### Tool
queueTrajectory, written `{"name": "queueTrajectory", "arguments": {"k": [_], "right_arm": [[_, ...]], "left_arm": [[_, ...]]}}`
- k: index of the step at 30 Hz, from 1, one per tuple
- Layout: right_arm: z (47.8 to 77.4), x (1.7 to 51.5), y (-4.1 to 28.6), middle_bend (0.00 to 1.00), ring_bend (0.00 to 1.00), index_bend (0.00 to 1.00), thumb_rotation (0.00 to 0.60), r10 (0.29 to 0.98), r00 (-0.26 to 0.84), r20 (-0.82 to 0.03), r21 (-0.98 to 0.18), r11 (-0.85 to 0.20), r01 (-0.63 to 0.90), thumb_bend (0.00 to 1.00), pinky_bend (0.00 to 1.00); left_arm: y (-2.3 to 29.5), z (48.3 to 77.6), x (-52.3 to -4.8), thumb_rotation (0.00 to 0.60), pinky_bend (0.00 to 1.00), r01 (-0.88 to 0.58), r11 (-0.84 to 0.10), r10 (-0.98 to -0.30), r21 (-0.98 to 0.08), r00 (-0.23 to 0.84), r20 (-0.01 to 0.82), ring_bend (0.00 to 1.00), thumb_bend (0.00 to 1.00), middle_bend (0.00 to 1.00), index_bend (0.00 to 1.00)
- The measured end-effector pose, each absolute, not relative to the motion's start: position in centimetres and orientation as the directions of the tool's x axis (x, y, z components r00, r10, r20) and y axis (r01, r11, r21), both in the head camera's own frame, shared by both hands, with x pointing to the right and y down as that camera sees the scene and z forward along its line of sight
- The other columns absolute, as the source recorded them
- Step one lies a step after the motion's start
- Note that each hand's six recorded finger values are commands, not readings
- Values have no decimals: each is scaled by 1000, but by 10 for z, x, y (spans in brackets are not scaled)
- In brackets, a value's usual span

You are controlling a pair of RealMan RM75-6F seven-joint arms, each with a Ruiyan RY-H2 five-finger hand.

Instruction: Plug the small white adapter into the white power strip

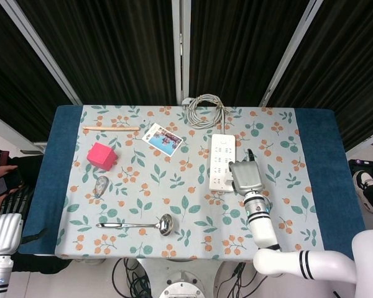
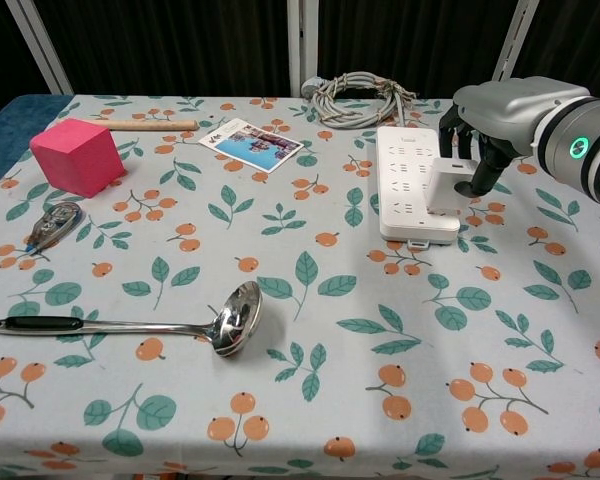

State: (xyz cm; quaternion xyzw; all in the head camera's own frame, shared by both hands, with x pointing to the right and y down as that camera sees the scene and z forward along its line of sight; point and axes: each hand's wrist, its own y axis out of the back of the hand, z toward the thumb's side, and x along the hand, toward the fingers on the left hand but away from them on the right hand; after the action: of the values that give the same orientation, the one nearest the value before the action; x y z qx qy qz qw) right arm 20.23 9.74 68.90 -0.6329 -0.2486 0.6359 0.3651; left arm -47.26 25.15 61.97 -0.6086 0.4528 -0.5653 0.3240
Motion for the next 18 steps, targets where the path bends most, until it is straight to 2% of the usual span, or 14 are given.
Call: {"name": "queueTrajectory", "arguments": {"k": [18], "right_arm": [[694, 197, 101, 664, 423, 806, 600, 777, 64, -627, -772, -607, -188, 743, 0]], "left_arm": [[254, 623, -475, 600, 0, -193, -384, -915, -903, -54, 401, 0, 0, 0, 60]]}}
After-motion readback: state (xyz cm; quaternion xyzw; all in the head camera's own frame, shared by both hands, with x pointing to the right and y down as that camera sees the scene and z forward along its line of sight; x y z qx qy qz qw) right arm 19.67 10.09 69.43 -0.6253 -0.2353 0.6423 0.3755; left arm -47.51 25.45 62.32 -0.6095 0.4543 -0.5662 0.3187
